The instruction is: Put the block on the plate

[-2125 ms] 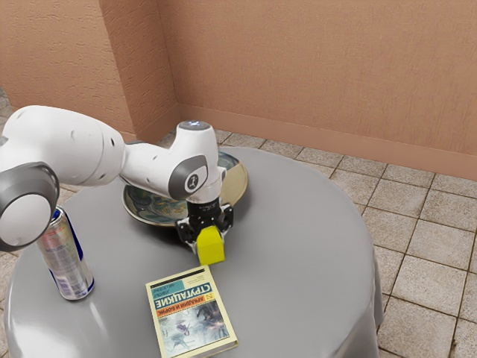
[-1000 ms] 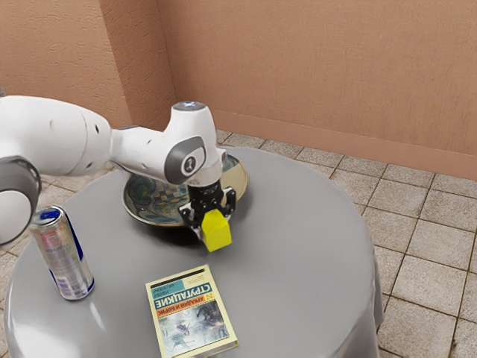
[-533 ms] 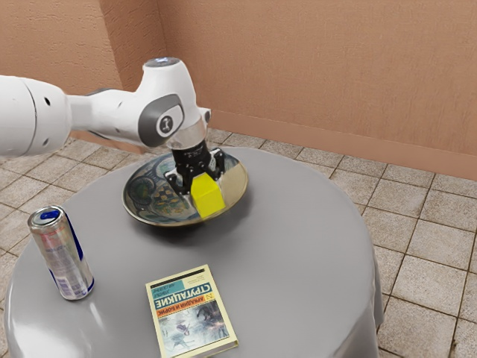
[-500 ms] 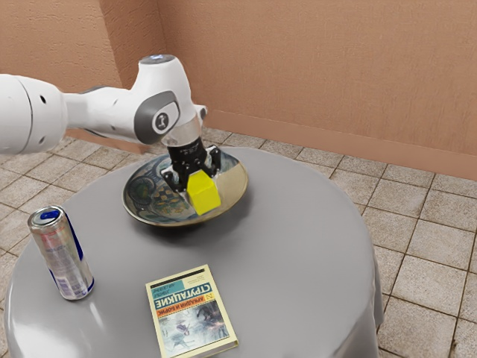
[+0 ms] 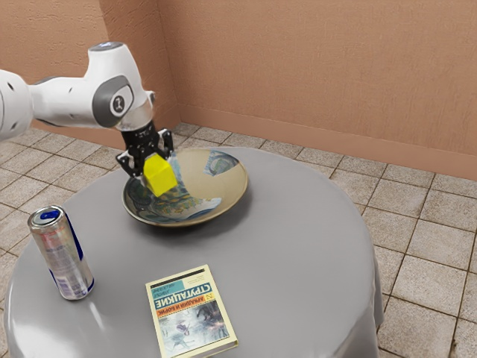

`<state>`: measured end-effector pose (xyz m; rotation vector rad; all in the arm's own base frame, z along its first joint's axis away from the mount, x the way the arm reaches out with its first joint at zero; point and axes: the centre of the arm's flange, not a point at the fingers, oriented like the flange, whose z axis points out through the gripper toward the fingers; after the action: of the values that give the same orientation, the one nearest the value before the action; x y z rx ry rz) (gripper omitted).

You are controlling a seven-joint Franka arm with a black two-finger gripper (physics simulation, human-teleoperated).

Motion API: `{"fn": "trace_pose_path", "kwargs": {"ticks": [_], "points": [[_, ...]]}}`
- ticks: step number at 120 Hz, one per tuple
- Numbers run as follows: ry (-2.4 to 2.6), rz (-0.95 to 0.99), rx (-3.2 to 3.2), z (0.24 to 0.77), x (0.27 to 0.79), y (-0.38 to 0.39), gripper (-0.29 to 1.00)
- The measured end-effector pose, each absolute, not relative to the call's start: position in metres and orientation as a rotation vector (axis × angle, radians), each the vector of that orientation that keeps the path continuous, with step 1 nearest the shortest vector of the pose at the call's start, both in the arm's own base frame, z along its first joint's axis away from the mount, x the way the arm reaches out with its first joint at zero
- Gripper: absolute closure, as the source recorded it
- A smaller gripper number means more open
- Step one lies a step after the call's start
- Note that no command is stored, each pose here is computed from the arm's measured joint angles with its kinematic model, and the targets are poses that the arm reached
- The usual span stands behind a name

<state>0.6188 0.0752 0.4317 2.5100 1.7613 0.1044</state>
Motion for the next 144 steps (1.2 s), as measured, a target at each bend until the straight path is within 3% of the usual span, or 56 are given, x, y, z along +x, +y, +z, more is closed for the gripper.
{"fn": "trace_pose_path", "kwargs": {"ticks": [78, 144], "points": [[1.856, 0.204, 2.443, 0.394, 0.671, 0.121, 0.32], [1.821, 0.206, 2.481, 0.331, 0.723, 0.097, 0.32]]}}
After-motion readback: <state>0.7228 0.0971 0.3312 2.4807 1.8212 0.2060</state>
